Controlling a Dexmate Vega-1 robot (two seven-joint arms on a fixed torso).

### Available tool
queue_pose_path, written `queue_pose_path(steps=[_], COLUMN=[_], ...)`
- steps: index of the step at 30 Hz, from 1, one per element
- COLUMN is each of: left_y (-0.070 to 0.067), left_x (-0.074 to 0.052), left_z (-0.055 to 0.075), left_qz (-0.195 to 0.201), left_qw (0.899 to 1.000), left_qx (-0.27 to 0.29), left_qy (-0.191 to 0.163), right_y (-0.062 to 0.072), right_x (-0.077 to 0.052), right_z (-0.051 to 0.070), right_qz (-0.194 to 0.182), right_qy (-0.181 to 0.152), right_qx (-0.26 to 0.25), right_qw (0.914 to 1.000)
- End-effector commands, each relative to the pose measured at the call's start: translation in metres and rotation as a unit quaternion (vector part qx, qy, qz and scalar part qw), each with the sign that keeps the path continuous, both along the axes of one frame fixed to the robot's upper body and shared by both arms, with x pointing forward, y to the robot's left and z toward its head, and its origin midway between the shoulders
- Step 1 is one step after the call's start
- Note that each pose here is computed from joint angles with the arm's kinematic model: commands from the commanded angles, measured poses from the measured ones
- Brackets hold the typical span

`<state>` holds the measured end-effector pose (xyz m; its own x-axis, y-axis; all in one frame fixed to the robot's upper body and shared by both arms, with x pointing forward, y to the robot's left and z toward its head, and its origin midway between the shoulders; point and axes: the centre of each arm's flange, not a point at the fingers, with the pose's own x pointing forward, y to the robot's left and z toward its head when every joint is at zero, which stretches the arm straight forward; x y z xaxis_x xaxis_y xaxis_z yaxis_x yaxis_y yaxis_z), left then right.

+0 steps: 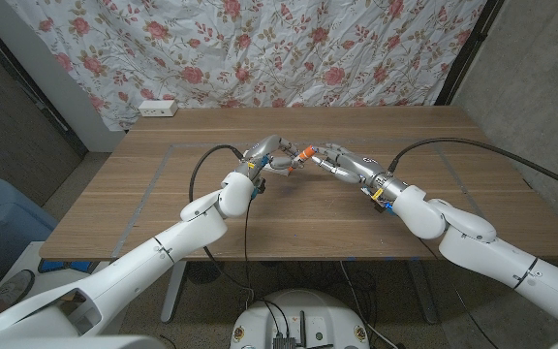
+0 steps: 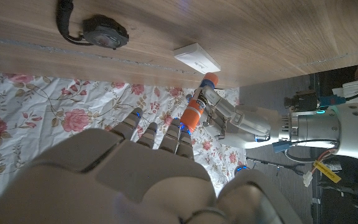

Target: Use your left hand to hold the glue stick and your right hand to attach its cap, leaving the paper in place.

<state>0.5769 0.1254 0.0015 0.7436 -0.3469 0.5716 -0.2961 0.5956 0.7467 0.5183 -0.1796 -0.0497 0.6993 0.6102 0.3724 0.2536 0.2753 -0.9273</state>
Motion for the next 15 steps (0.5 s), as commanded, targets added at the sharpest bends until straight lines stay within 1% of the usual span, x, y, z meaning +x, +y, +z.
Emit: queue_pose_path(steps=[1,4,7,13,14,15], left_y=[-0.0007,-0.0008,-0.0012,-0.0017,-0.0017,-0.0017], left_x=[0.0006,0.0011,0.0018,0.0022,0.0022,0.0023], left_z=[0.0018,0.0025,0.0032,0.0034,0.0033,0.0032], left_qz=[-0.003,0.001,-0.004,-0.004,0.001,-0.003], left_qw=[1.0,1.0,1.0,1.0,1.0,1.0], left_qx=[0.006,0.004,0.007,0.007,0.005,0.008], left_qy=[-0.004,-0.002,-0.005,-0.005,-0.003,-0.005], right_y=[0.0021,0.0023,0.003,0.0035,0.0035,0.0036], right_x=[0.0023,0.003,0.0036,0.005,0.0052,0.0056], right_z=[-0.0014,-0.0014,-0.0013,-0.002,-0.0022,-0.0022], right_qz=[0.005,0.006,0.008,0.01,0.01,0.011], right_qy=[0.005,0.009,0.013,0.019,0.019,0.021], right_qx=[-0.009,-0.011,-0.014,-0.02,-0.02,-0.02], right_qw=[0.9999,0.9999,0.9998,0.9996,0.9996,0.9995])
